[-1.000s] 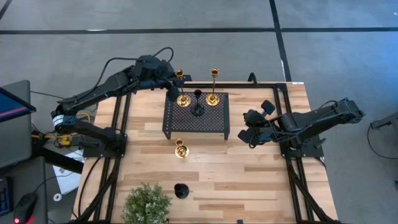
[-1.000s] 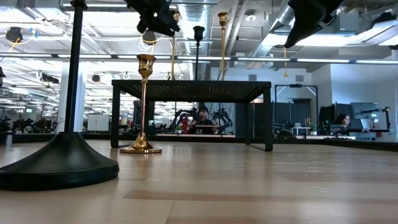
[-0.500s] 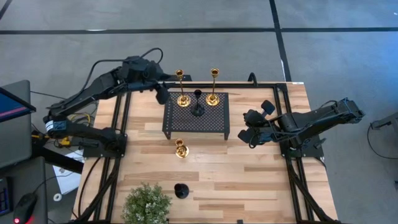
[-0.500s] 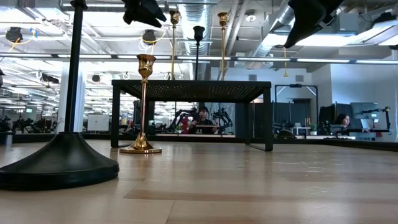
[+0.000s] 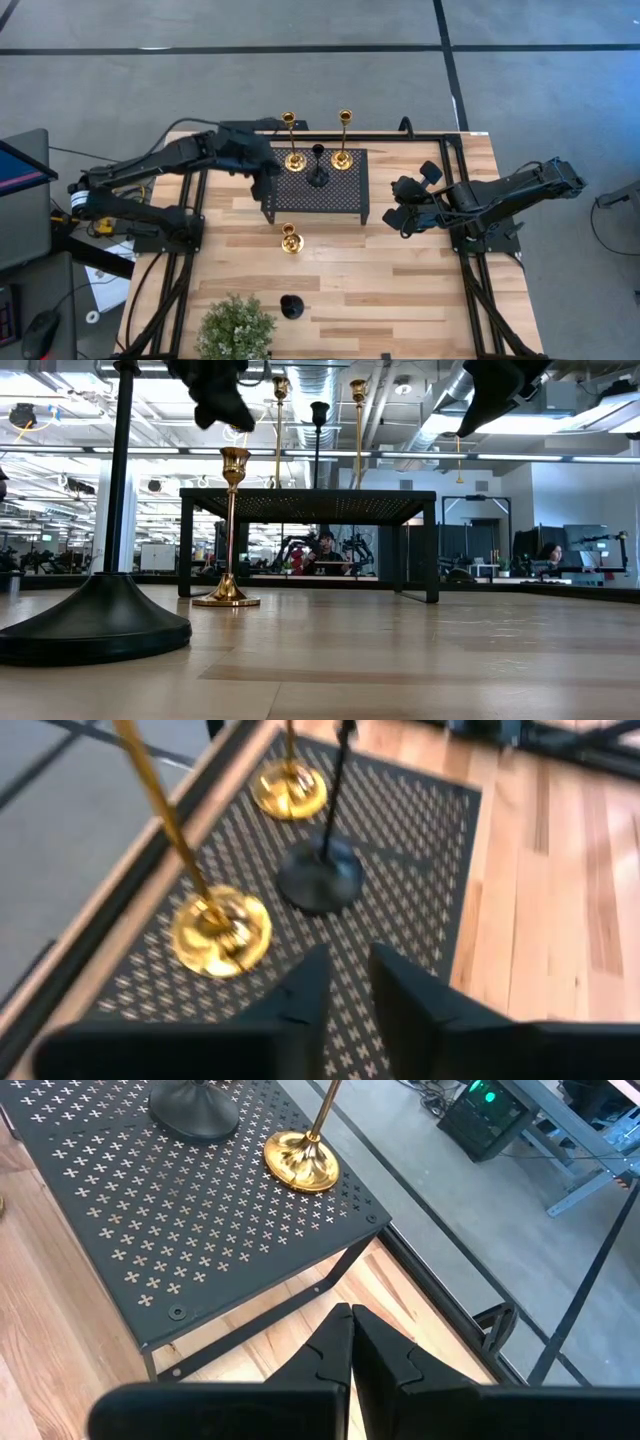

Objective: Pick & Place candle stick holders
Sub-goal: Put the large gold candle holder on the shelf

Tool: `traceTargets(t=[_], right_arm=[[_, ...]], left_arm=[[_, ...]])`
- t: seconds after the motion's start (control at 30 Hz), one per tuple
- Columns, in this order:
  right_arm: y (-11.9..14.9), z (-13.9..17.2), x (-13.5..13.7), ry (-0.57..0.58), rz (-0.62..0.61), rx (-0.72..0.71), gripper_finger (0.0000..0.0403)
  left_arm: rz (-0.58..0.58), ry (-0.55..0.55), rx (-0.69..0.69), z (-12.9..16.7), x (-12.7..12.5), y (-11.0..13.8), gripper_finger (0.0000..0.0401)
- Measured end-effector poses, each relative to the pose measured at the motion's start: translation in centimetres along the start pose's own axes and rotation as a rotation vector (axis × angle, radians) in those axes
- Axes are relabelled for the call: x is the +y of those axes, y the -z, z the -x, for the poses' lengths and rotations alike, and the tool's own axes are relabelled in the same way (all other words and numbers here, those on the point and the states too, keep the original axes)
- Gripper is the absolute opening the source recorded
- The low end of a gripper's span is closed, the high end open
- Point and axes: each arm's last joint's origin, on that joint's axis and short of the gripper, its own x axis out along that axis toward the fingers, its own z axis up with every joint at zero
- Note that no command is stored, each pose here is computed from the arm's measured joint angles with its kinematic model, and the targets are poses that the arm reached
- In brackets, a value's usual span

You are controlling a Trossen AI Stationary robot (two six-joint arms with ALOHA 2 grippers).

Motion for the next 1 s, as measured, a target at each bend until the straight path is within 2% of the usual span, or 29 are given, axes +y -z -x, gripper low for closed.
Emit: traceTargets(t=[0.07, 0.13, 0.4, 0.57, 0.83, 1.0], right_arm=[[0.0, 0.0, 0.0, 0.001, 0.0, 0.0, 0.0], [0.0, 0.0, 0.0, 0.0, 0.0, 0.0, 0.0], [0.0, 0.0, 0.0, 0.0, -0.001, 0.0, 0.0], [0.0, 0.0, 0.0, 0.0, -0.001, 0.0, 0.0], [0.0, 0.0, 0.0, 0.003, -0.001, -0.001, 0.0], [0.0, 0.0, 0.0, 0.004, -0.001, -0.001, 0.0]], left_arm=[[-0.008, 0.014, 0.004, -0.9, -0.3, 0.7, 0.003], [-0.014, 0.023, -0.021, -1.7, -0.5, 1.2, 0.0009], [-0.028, 0.022, -0.153, -4.6, -0.8, 3.3, 0.0004], [-0.011, -0.122, -0.197, -5.6, -0.3, 4.5, 0.0003], [0.001, -0.103, -0.346, -6.3, -0.8, 5.0, 0.0003], [0.016, -0.147, -0.365, -6.8, -1.1, 5.7, 0.0003]])
